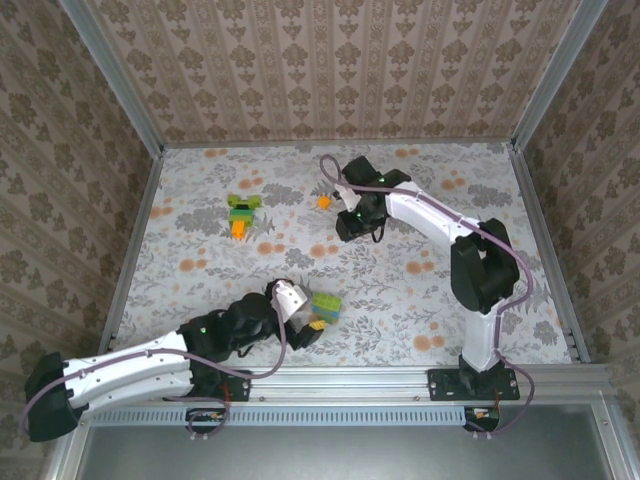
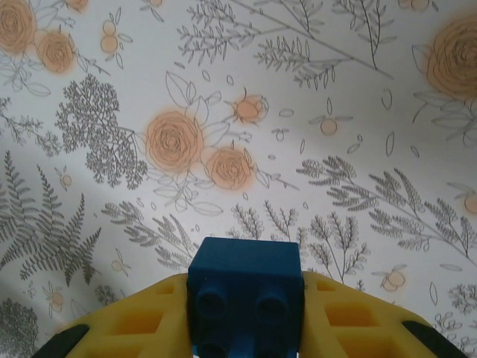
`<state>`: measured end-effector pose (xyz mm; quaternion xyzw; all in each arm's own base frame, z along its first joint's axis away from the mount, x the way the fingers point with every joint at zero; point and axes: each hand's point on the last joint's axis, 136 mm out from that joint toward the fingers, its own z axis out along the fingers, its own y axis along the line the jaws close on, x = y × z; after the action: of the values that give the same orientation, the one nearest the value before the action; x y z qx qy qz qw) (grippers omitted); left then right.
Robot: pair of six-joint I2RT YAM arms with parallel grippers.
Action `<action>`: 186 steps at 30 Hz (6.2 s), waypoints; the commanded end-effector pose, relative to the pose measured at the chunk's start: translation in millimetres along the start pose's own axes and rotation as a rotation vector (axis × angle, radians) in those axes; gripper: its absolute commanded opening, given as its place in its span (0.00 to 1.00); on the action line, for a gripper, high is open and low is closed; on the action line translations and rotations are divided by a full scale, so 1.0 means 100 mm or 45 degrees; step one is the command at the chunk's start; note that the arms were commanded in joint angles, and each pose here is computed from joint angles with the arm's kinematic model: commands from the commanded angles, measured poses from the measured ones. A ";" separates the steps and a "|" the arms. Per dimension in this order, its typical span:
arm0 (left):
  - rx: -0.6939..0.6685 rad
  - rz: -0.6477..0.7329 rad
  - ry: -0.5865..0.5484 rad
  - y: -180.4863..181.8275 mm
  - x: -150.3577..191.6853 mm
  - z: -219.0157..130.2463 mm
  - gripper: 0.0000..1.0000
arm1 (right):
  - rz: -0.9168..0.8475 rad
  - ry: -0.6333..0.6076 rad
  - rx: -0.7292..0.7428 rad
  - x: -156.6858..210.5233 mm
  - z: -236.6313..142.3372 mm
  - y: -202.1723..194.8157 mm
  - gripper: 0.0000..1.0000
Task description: Assemble a carrot with lego
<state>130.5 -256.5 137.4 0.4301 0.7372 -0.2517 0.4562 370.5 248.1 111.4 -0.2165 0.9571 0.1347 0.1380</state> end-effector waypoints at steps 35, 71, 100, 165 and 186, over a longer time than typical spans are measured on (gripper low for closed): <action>0.215 0.164 -0.036 -0.05 0.17 0.57 1.00 | -0.058 -0.071 -0.129 0.64 -0.91 0.38 0.31; 0.287 0.162 -0.112 -0.10 0.19 0.50 0.82 | -0.033 -0.007 -0.105 0.72 -0.78 0.44 0.30; 0.537 0.177 -0.349 -0.15 0.07 0.34 0.76 | 0.028 0.158 -0.062 1.08 -0.67 0.43 0.29; 0.657 0.260 -0.271 -0.22 0.41 0.59 0.24 | 0.268 0.159 0.039 1.34 -0.49 1.02 0.23; 0.621 0.243 -0.221 -0.16 0.46 0.69 0.24 | 0.407 0.169 0.102 1.57 -0.44 0.91 0.23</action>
<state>136.6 -305.0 99.1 0.5675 0.5202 -0.4393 0.4630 198.1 274.5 131.0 -0.0767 0.9831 0.1452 0.0803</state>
